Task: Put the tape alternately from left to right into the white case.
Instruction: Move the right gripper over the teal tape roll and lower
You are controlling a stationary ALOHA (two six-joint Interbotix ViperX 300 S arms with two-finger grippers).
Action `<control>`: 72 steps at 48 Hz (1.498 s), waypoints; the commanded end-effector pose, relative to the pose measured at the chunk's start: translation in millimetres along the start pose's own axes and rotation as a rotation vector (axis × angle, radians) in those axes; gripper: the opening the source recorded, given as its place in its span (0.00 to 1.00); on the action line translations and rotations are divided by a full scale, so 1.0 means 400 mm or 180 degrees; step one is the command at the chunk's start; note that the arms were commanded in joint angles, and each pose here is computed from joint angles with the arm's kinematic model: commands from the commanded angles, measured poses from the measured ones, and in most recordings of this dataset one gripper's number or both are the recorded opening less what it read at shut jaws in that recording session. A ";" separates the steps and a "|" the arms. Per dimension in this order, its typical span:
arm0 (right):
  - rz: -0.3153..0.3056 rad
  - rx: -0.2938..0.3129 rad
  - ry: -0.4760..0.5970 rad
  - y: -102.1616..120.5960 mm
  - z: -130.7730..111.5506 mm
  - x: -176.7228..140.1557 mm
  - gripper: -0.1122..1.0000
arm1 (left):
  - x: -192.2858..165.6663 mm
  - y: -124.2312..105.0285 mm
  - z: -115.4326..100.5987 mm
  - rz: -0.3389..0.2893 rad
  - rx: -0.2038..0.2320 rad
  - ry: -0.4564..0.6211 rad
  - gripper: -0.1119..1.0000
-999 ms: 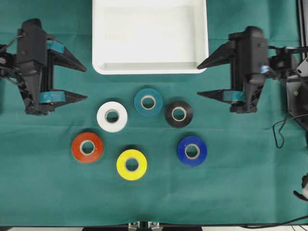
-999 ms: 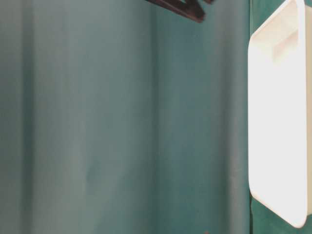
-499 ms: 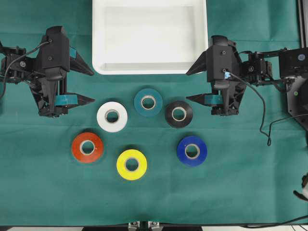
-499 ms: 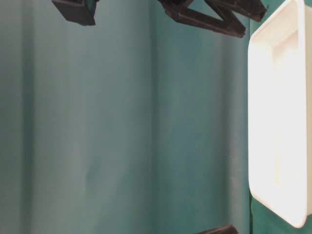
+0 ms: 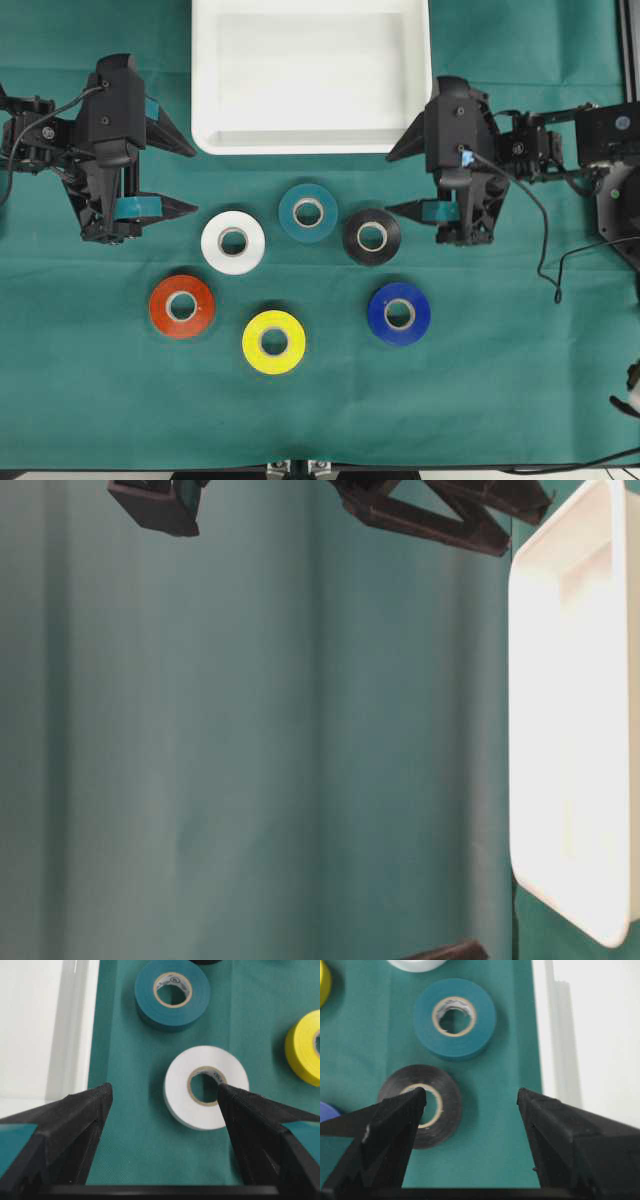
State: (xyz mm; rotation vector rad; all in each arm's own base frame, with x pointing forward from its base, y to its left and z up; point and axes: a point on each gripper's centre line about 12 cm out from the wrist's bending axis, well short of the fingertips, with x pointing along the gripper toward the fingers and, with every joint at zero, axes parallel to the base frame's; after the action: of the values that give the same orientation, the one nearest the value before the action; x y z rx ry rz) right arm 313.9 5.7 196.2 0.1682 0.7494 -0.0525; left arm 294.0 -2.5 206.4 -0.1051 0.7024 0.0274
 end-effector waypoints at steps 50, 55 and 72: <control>0.0117 -0.0137 0.0341 0.095 0.069 0.199 0.85 | -0.006 0.001 0.010 0.0007 -0.0006 0.0014 0.84; 0.0114 -0.0146 0.0365 0.098 0.071 0.218 0.85 | -0.005 0.001 0.008 0.0008 -0.0006 0.0019 0.84; 0.0119 -0.0168 0.0460 0.113 0.064 0.274 0.84 | -0.005 0.001 0.008 0.0008 -0.0011 0.0028 0.84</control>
State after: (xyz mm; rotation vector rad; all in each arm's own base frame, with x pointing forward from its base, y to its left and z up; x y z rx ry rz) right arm 409.1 44.6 136.1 0.1362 0.9224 0.0076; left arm 291.2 -2.1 202.6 -0.1053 0.7376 0.0300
